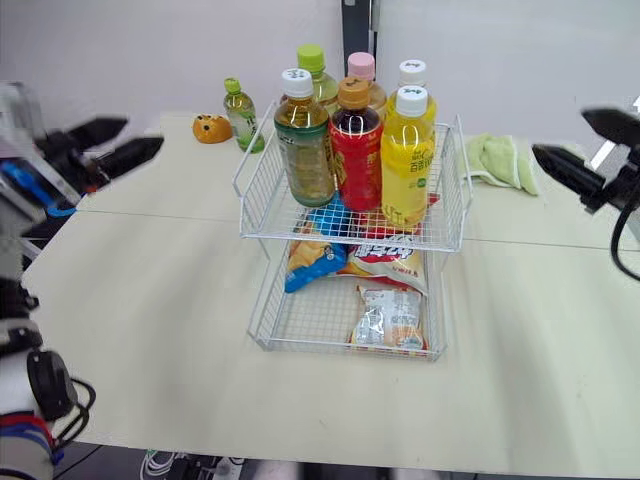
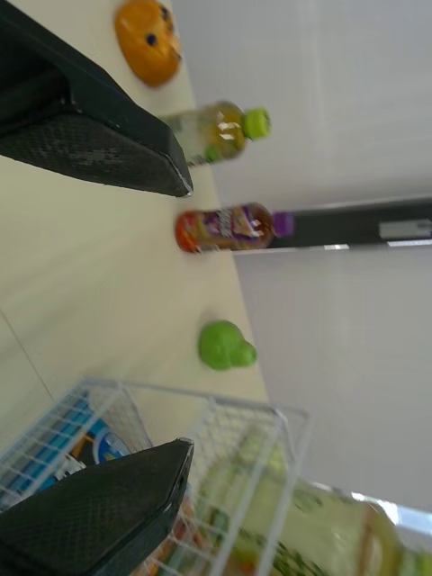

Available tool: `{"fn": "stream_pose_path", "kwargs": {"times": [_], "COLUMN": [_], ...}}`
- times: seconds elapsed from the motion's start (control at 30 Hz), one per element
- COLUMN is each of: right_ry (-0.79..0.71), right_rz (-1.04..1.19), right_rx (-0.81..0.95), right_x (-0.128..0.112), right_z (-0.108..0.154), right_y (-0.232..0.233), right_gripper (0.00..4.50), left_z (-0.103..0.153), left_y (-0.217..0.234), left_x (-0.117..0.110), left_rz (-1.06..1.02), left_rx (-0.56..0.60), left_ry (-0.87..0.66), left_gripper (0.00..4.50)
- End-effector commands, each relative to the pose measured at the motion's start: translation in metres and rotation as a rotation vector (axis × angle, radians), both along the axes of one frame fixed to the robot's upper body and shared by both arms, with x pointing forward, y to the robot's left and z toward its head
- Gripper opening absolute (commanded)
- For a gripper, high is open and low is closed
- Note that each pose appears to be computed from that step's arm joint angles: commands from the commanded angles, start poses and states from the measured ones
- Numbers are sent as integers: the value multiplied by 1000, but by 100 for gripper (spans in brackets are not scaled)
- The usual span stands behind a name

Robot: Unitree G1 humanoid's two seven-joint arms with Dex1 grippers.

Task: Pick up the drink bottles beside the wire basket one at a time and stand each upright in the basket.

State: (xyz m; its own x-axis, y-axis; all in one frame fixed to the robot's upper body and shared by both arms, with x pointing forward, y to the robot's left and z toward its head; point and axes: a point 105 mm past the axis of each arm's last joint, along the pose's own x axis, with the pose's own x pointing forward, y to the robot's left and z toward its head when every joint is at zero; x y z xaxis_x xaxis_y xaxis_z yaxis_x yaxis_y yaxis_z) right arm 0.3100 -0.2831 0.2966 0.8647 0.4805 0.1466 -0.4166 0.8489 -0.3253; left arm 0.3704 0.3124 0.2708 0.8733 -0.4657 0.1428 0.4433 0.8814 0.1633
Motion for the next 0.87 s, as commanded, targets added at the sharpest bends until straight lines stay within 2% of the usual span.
{"fn": "stream_pose_path", "kwargs": {"times": [0.03,0.07,0.2,0.33,0.6,0.87], "right_ry": [-10,-7,79,111,109,99], "right_rz": [-200,-224,-332,-397,-433,-422], "right_rx": [-64,-71,-33,-1,-3,-6], "right_x": [10,11,11,8,0,7], "right_z": [-40,-47,-105,-131,-141,-139], "right_y": [-39,-44,-60,-67,-73,-69], "right_gripper": [450,450,450,450,450,450], "left_z": [-35,-43,-90,-113,-122,-122], "left_y": [17,17,26,28,26,20], "left_x": [-4,-5,-1,0,-4,-7], "left_rz": [106,110,210,260,281,275], "left_rx": [41,45,18,76,88,102], "left_ry": [-11,-2,78,121,125,131], "left_gripper": [446,446,446,446,446,446]}}
